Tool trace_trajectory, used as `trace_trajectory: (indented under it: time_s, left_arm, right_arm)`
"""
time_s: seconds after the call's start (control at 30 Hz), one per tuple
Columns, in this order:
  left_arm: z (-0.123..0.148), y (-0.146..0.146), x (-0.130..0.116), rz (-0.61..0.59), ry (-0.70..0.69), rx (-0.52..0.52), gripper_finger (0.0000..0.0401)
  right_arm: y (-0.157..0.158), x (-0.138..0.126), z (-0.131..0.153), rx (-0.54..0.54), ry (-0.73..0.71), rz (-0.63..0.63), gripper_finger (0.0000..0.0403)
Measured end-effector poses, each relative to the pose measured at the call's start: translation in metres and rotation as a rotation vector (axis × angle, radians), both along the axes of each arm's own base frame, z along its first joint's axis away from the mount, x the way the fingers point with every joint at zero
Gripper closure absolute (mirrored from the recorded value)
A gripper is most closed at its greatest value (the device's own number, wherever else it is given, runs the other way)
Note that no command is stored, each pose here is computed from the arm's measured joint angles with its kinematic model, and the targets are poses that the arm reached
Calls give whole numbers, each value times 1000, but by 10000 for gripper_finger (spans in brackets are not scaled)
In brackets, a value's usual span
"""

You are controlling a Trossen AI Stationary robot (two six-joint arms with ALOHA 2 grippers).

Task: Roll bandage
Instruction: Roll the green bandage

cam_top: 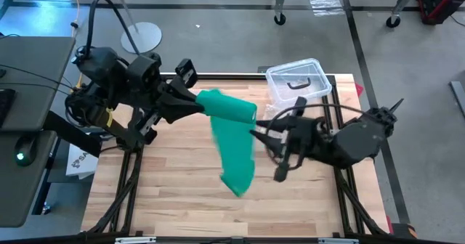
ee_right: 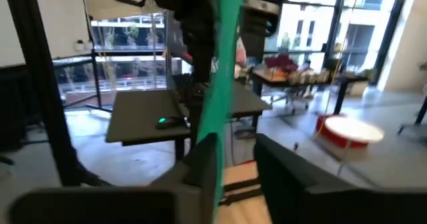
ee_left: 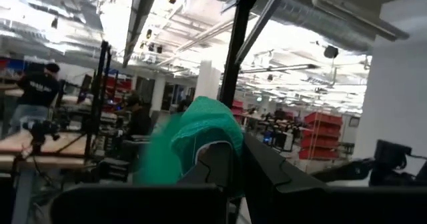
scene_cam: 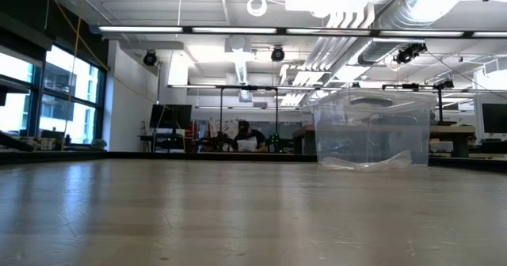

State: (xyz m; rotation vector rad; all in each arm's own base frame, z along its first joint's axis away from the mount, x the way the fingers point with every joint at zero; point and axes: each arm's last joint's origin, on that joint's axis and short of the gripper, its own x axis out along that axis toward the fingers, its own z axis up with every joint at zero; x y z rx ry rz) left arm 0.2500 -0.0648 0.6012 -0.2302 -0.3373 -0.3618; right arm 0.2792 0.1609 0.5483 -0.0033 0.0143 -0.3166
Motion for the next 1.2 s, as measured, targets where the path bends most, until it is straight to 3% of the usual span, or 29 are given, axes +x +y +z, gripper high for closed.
trace_trajectory:
  time_s: [0.2,0.37,0.63,0.83,1.03,1.2]
  left_arm:
    - [-4,-3,0,22,32,53,385]
    - [-10,-5,1,53,83,106,385]
    - [-17,-14,0,133,124,224,385]
    - [-22,-19,-1,247,167,322,385]
    - [-24,-20,0,282,166,424,385]
    - [-25,-20,3,299,163,436,385]
  right_arm:
    - [-17,-37,13,198,-21,49,212]
    - [-23,-63,18,311,-13,115,174]
    - [-4,-63,8,265,106,329,169]
    - [-7,-59,17,198,20,285,169]
    - [-20,-48,28,137,-58,306,169]
    - [-33,-39,28,132,-55,342,169]
